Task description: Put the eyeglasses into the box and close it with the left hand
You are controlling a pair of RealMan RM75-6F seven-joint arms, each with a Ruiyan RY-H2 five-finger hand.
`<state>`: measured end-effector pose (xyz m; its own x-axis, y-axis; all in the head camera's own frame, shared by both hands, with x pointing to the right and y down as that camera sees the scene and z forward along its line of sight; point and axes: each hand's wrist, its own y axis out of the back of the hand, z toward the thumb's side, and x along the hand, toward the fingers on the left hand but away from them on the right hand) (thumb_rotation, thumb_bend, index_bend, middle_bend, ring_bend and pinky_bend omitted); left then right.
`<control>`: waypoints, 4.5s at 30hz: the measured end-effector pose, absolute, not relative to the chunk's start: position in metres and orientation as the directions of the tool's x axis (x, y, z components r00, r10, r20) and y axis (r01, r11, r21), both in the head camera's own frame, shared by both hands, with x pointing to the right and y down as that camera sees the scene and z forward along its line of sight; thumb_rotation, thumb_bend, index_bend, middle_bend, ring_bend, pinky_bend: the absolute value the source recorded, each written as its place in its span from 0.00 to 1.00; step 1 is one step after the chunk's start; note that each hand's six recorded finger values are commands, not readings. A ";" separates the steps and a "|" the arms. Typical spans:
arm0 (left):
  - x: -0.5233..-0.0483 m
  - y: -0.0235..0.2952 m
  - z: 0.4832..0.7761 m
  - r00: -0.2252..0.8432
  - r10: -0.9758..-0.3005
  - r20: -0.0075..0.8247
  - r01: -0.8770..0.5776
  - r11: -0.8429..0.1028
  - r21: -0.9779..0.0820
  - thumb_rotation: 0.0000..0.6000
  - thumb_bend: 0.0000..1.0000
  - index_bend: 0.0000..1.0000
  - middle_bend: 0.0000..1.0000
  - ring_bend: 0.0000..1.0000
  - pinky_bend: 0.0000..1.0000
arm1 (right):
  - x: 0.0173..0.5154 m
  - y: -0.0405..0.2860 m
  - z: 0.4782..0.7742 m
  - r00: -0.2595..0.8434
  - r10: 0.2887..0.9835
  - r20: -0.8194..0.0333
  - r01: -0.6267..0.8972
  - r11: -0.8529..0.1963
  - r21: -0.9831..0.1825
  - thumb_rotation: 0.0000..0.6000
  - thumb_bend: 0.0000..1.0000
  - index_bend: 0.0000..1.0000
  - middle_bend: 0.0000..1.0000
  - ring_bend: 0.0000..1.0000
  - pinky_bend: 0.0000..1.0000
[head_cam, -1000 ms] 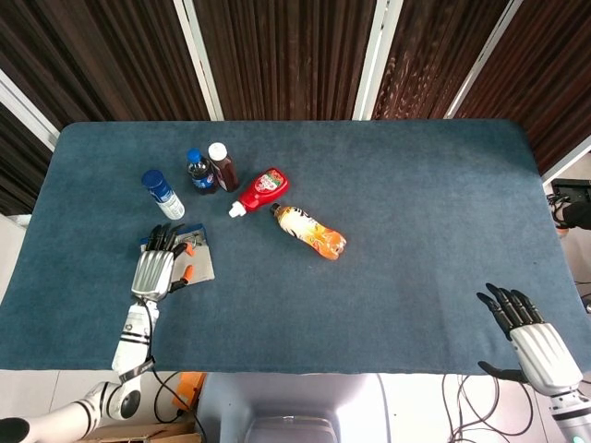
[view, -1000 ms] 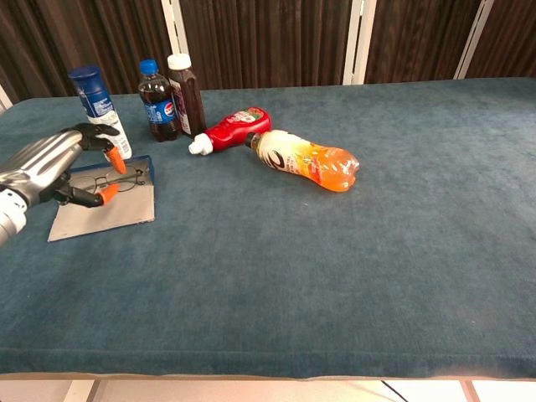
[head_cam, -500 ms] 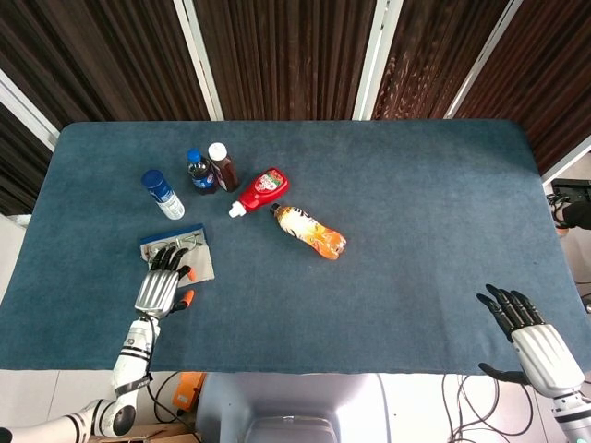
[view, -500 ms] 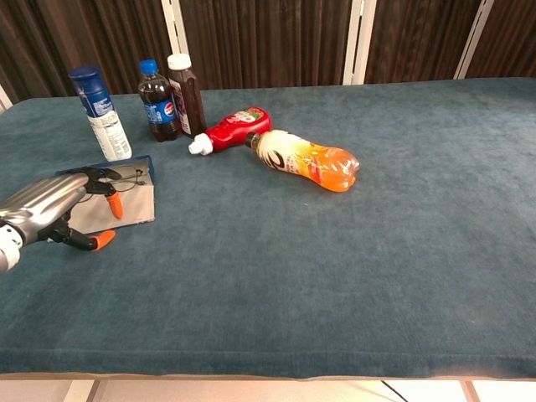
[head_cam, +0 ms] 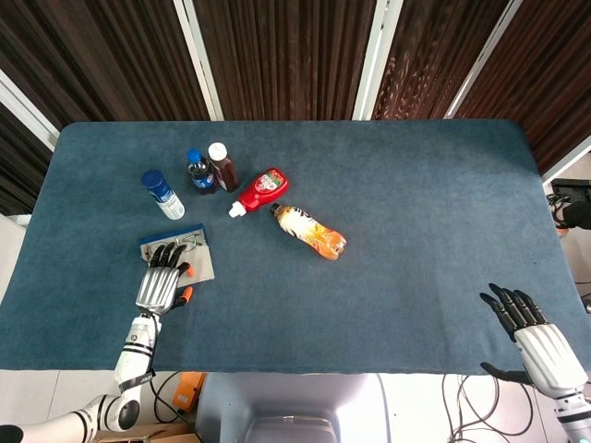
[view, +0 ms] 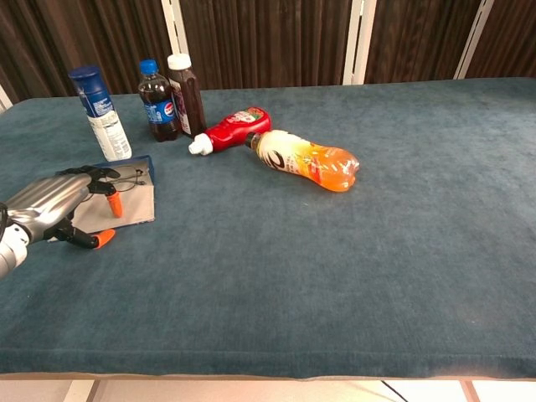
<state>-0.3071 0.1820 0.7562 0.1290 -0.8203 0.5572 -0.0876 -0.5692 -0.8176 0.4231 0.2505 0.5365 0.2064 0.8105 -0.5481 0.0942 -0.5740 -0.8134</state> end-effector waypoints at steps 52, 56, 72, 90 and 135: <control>-0.337 0.153 0.764 0.017 -0.900 0.436 0.127 -0.431 -0.894 1.00 0.42 0.44 0.09 0.01 0.02 | 0.422 0.251 0.537 0.206 0.810 -0.550 0.089 -0.575 -0.814 1.00 0.15 0.00 0.00 0.00 0.00; -0.337 0.152 0.763 0.019 -0.904 0.427 0.123 -0.422 -0.898 1.00 0.42 0.45 0.10 0.01 0.02 | 0.422 0.251 0.538 0.205 0.810 -0.550 0.088 -0.575 -0.813 1.00 0.15 0.00 0.00 0.00 0.00; -0.346 0.149 0.767 0.037 -0.918 0.395 0.126 -0.388 -0.913 1.00 0.56 0.69 0.16 0.03 0.02 | 0.423 0.250 0.538 0.200 0.810 -0.551 0.085 -0.575 -0.814 1.00 0.15 0.00 0.00 0.00 0.00; -0.343 0.168 0.714 0.163 -0.914 0.371 0.056 -0.367 -0.929 1.00 0.64 0.71 0.17 0.03 0.02 | 0.419 0.253 0.541 0.209 0.802 -0.559 0.074 -0.583 -0.809 1.00 0.15 0.00 0.00 0.00 0.00; -0.333 0.123 0.755 0.059 -0.892 0.447 0.135 -0.437 -0.889 1.00 0.43 0.29 0.15 0.06 0.01 | 0.428 0.248 0.533 0.190 0.820 -0.541 0.105 -0.564 -0.819 1.00 0.15 0.00 0.00 0.00 0.00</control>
<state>-0.3335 0.1229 0.7546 0.0592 -0.8925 0.4472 0.1345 -0.4368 -0.8895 0.4281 0.2482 0.5334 0.1895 0.8195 -0.5408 0.1045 -0.5645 -0.8188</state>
